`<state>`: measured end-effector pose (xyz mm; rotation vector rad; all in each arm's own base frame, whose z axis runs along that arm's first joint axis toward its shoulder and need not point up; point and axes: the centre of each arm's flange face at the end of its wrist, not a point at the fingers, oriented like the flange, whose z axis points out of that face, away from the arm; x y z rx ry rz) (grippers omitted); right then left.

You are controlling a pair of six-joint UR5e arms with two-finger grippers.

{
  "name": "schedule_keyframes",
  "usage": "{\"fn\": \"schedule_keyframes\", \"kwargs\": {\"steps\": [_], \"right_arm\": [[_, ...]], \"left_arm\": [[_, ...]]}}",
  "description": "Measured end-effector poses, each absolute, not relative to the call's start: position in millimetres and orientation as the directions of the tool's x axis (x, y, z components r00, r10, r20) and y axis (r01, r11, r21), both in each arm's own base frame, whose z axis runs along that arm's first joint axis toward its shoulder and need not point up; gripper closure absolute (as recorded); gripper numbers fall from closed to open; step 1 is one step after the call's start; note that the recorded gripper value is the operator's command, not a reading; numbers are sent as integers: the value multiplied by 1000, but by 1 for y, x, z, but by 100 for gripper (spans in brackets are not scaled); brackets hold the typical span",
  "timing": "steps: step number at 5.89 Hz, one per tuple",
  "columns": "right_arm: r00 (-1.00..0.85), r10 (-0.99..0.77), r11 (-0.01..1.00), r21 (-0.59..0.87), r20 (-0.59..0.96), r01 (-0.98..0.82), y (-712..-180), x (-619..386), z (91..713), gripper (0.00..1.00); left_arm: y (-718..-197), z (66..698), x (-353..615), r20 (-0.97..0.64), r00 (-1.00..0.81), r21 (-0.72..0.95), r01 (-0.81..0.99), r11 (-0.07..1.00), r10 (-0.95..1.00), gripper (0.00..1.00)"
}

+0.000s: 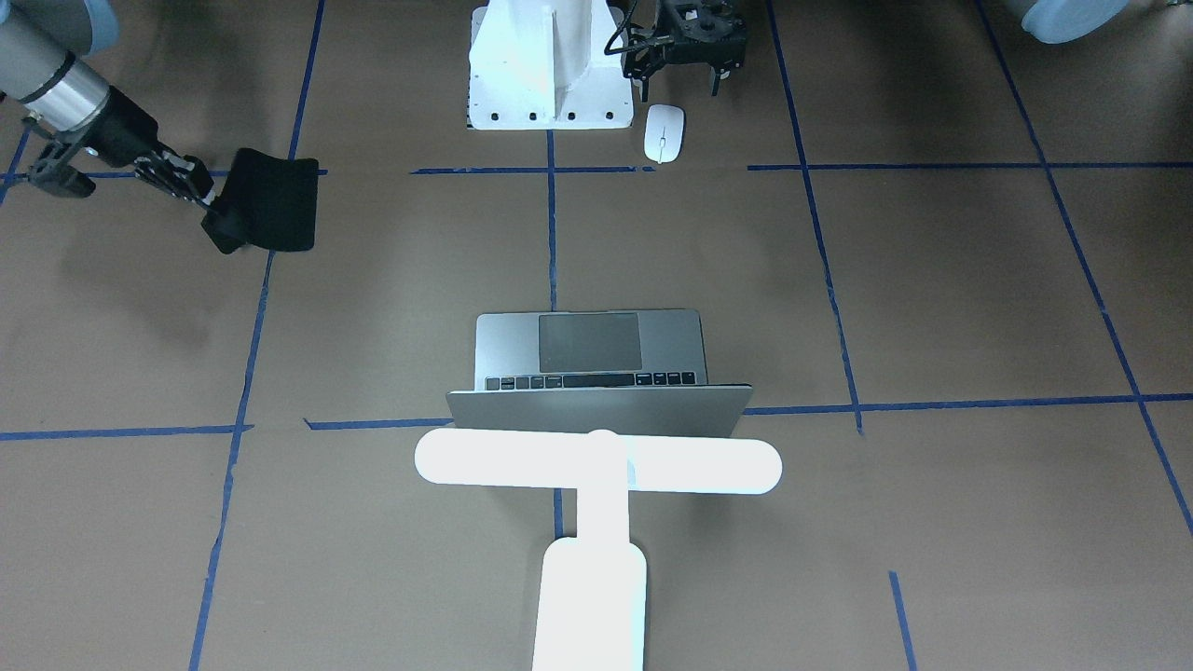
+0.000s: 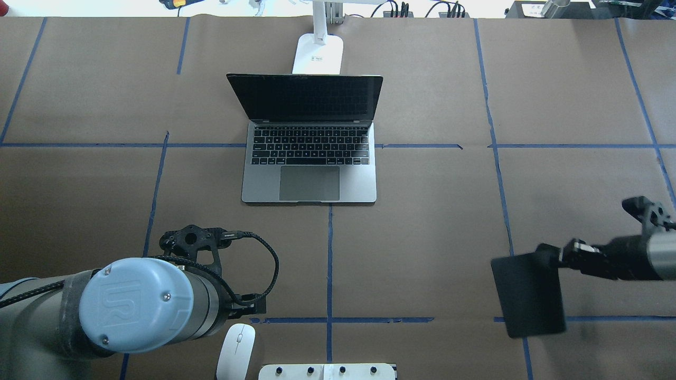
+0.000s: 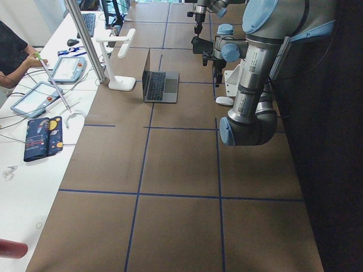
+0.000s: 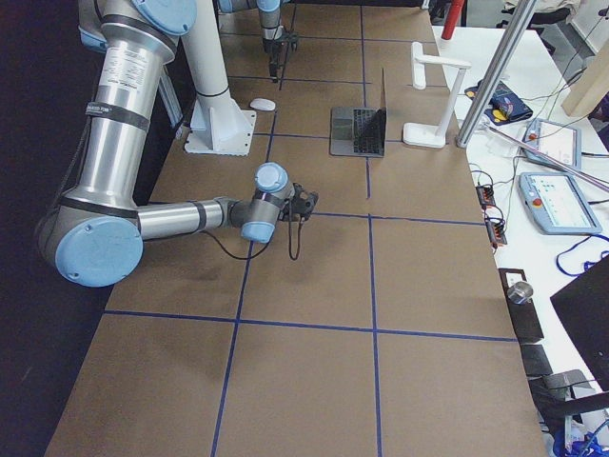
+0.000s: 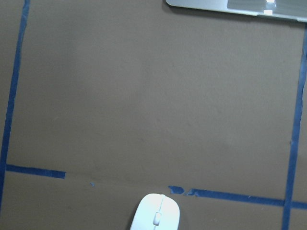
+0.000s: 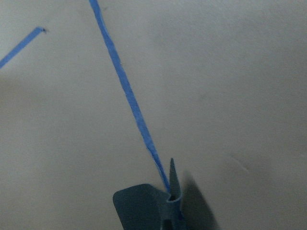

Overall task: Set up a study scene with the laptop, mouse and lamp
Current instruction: 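Drag the mouse pad beside the laptop while the left gripper reaches the mouse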

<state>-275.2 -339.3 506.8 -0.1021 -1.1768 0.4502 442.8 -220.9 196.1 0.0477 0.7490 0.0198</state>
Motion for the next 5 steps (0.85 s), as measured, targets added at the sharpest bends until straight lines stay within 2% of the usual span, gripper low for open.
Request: {"fn": "schedule_keyframes", "kwargs": {"steps": [1,5], "right_arm": [[312,411,896,-316,857,-313,-376,-294,486,100],[393,375,907,-244,840,-344,-498,-348,416,100]], "left_arm": [[-219,197,440,-678,731,77,-38,996,80,3],[-215,200,439,-676,729,93,-64,994,111,0]]}}
